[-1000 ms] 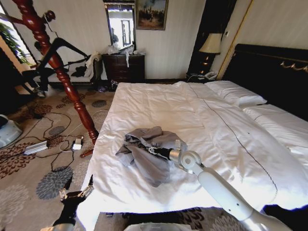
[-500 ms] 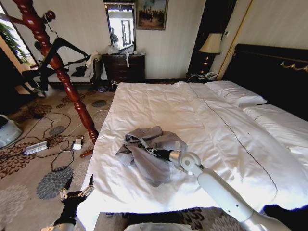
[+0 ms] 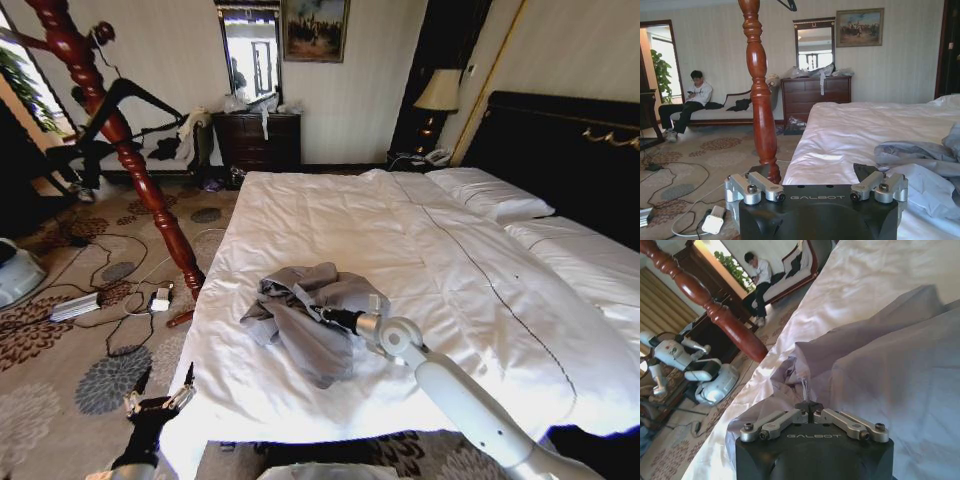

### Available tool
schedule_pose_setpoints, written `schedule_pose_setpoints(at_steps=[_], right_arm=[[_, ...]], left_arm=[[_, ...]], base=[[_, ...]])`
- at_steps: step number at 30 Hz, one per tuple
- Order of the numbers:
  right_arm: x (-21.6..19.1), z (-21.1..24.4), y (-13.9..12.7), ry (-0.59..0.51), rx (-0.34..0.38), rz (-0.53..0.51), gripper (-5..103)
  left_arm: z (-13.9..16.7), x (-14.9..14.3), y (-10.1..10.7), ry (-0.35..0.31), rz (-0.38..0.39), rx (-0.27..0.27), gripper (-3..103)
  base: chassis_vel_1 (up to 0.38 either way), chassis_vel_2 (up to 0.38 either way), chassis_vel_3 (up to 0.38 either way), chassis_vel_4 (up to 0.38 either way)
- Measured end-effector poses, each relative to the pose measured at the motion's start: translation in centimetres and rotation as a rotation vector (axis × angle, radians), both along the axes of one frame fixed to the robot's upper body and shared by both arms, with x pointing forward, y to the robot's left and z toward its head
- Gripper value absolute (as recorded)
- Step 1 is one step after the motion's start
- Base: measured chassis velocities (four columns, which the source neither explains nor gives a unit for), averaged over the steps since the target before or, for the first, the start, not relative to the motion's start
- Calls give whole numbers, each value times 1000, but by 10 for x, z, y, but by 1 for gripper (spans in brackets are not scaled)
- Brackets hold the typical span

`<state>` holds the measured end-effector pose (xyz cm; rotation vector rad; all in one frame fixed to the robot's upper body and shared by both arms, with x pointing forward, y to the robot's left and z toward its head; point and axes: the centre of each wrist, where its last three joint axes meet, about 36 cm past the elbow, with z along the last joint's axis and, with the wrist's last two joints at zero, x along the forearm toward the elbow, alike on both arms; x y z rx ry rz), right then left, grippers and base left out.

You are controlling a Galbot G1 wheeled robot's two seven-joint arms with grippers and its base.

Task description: Pick up the clothes from the bed and hang them on the clothes hanger.

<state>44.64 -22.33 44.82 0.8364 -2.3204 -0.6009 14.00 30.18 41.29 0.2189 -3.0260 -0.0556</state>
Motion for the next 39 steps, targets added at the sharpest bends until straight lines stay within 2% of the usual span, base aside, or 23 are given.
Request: schedule_pose_setpoints(at_steps=[5,9,10,14,19,25,32,36,38,39], right_arm=[[-17,22,-21,-47,4,-47,0],[-35,69,-55,-158,-2,-120,0],[-35,69,-55,-158,-2,-120,0],[-48,103,-76,-258,-61,-163,0],[-56,122,-89,-308,-106,-189,0],[-67,130,-100,-322,-156,-194,0],[-80,130,-112,-324,-215,-182,0],[-83,136,-122,-336,-244,-180,0],[-83,142,-132,-346,-282,-182,0],[-83,142,-132,-346,-282,-182,0]], left_arm=[[0,2,-2,-5,-4,-4,93],[0,6,-3,-5,-15,-1,93],[0,6,-3,-5,-15,-1,93],[2,14,-1,-8,-32,6,93],[10,23,1,-24,-47,11,93],[21,34,8,-27,-79,17,93],[42,65,21,-16,-164,36,93],[47,83,31,17,-181,15,96],[49,101,41,42,-179,-19,94],[49,101,41,42,-179,-19,94]], base=[[0,0,0,0],[0,0,0,0],[0,0,0,0],[0,0,0,0],[0,0,0,0],[0,0,0,0],[0,0,0,0],[0,0,0,0],[0,0,0,0],[0,0,0,0]])
